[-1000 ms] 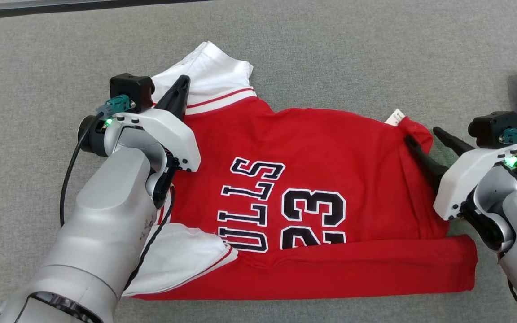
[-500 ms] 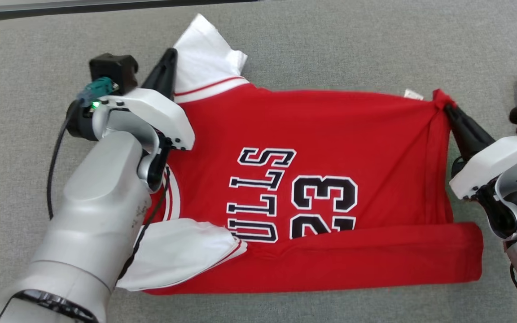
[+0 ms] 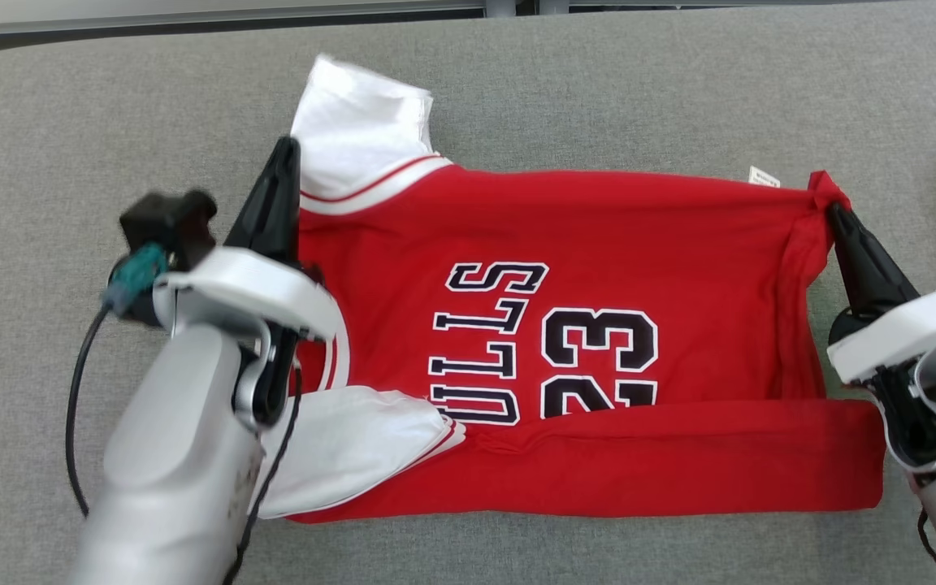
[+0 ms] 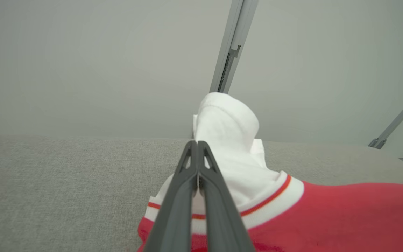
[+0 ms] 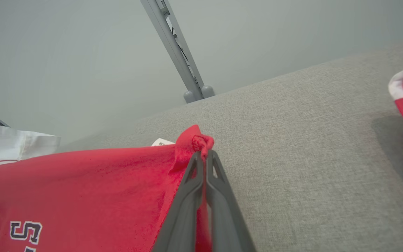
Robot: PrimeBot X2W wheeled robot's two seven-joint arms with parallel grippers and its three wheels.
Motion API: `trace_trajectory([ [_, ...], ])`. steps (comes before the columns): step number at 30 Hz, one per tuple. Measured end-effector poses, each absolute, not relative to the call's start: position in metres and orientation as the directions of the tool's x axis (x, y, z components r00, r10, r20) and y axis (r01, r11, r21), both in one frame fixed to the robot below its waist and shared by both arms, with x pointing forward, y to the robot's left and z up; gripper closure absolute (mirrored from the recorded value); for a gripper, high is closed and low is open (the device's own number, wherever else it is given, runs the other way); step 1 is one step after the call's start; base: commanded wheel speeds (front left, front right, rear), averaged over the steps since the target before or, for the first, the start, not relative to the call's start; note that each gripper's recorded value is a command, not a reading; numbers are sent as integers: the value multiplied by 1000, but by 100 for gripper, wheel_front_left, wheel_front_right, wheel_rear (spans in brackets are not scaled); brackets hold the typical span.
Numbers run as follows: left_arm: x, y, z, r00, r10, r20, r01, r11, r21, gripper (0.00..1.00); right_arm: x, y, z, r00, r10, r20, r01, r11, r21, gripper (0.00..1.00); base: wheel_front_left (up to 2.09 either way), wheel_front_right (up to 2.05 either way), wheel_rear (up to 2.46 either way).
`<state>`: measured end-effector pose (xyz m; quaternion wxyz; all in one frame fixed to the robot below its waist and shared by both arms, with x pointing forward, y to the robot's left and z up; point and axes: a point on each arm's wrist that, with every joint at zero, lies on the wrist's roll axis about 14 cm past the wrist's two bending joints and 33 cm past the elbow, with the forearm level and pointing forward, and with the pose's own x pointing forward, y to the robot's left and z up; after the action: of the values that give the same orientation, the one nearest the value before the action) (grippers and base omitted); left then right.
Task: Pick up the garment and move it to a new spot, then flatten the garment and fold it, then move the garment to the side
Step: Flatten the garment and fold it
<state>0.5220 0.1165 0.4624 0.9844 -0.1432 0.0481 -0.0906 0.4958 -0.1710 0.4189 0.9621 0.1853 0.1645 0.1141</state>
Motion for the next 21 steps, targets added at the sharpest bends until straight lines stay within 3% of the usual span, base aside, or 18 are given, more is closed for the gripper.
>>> trace_trajectory([
  [10,460,134,447,990,-120,-69,87,927,-366,100,461,-168,412,920,302,-249,-163,874,458,100,0,0,0],
  [21,393,122,416,976,-115,-186,41,932,-360,100,442,-179,407,923,296,-247,-206,921,332,100,0,0,0],
])
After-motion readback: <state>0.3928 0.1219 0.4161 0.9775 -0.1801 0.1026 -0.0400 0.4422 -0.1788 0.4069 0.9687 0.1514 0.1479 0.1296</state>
